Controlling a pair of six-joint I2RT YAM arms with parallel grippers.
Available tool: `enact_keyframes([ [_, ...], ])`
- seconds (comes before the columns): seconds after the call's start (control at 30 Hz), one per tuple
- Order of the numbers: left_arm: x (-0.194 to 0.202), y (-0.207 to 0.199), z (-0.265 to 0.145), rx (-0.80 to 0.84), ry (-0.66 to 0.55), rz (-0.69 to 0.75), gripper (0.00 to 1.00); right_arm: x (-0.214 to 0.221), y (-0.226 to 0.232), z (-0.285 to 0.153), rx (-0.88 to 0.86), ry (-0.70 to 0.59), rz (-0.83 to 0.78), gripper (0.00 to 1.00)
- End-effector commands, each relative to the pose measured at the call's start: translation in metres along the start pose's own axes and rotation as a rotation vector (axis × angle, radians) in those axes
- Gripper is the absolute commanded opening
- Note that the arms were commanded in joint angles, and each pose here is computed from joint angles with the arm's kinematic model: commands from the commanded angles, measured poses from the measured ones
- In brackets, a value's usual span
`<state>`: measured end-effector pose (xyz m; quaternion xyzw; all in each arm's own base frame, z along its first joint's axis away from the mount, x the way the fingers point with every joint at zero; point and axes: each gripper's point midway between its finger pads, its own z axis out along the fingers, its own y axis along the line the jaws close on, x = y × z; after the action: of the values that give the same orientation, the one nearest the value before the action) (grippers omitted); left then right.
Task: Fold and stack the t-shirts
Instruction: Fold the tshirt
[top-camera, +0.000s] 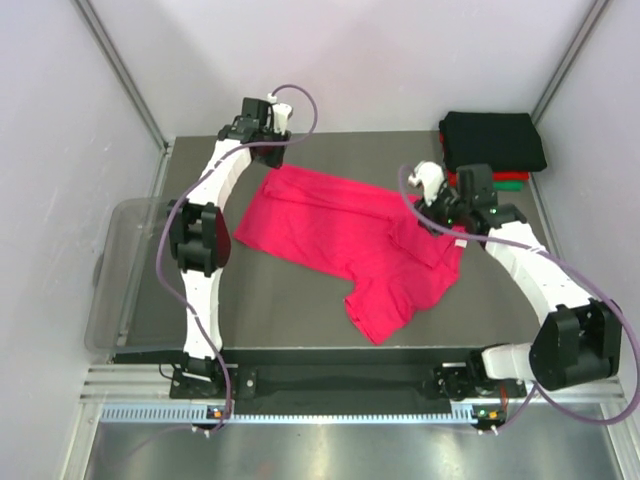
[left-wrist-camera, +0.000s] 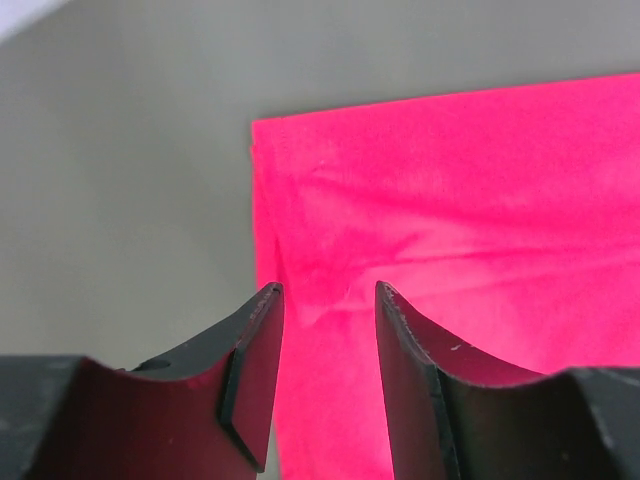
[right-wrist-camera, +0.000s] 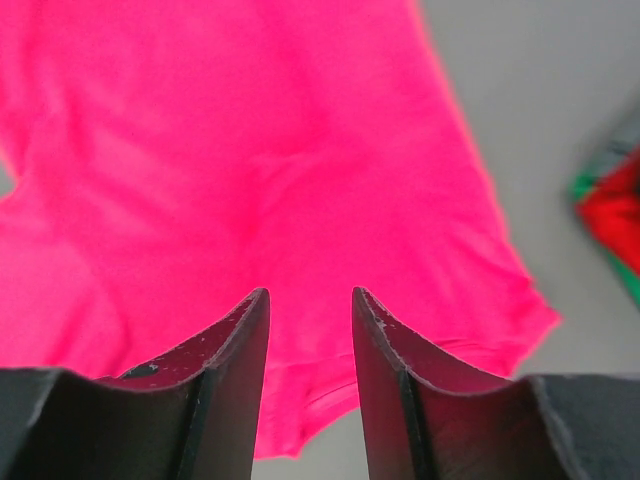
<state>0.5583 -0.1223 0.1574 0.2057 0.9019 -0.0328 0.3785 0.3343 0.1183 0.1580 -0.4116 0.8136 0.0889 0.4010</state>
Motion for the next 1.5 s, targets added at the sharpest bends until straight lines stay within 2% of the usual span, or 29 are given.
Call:
enact_keyframes([
  [0.0, 0.030, -0.001, 0.033, 0.035, 0.097, -0.104, 0.47, -0.025, -0.031, -0.011, 0.061, -0.088, 0.094, 0.39],
  [0.17, 0.042, 0.022, 0.071, 0.019, 0.107, -0.227, 0.47, -0.005, -0.048, -0.020, 0.110, -0.076, 0.169, 0.39],
  [0.33, 0.044, 0.043, 0.085, 0.021, 0.084, -0.282, 0.47, 0.021, -0.055, -0.029, 0.137, -0.059, 0.232, 0.39],
  [0.6, 0.061, 0.040, 0.108, 0.078, 0.103, -0.300, 0.46, 0.049, -0.069, -0.033, 0.188, -0.026, 0.292, 0.40],
  [0.9, 0.059, 0.034, 0.125, 0.126, 0.074, -0.289, 0.45, 0.084, -0.114, -0.016, 0.236, 0.070, 0.396, 0.40],
  [1.03, 0.063, 0.034, 0.132, 0.130, 0.075, -0.283, 0.36, 0.101, -0.135, -0.008, 0.236, 0.082, 0.498, 0.40],
  [1.07, 0.067, 0.034, 0.135, 0.133, 0.080, -0.286, 0.30, 0.109, -0.137, -0.001, 0.224, 0.100, 0.522, 0.40],
  [1.13, 0.069, 0.035, 0.137, 0.125, 0.081, -0.286, 0.23, 0.111, -0.148, 0.002, 0.238, 0.109, 0.542, 0.40],
  [1.17, 0.069, 0.036, 0.139, 0.123, 0.079, -0.286, 0.18, 0.119, -0.149, 0.010, 0.226, 0.128, 0.560, 0.40],
  [1.2, 0.070, 0.036, 0.140, 0.122, 0.081, -0.288, 0.06, 0.122, -0.150, 0.012, 0.224, 0.146, 0.568, 0.40],
  [1.23, 0.071, 0.035, 0.140, 0.122, 0.084, -0.289, 0.00, 0.120, -0.158, 0.013, 0.233, 0.145, 0.572, 0.40],
  [1.47, 0.068, 0.037, 0.134, 0.116, 0.084, -0.284, 0.00, 0.131, -0.179, 0.034, 0.251, 0.171, 0.605, 0.41],
])
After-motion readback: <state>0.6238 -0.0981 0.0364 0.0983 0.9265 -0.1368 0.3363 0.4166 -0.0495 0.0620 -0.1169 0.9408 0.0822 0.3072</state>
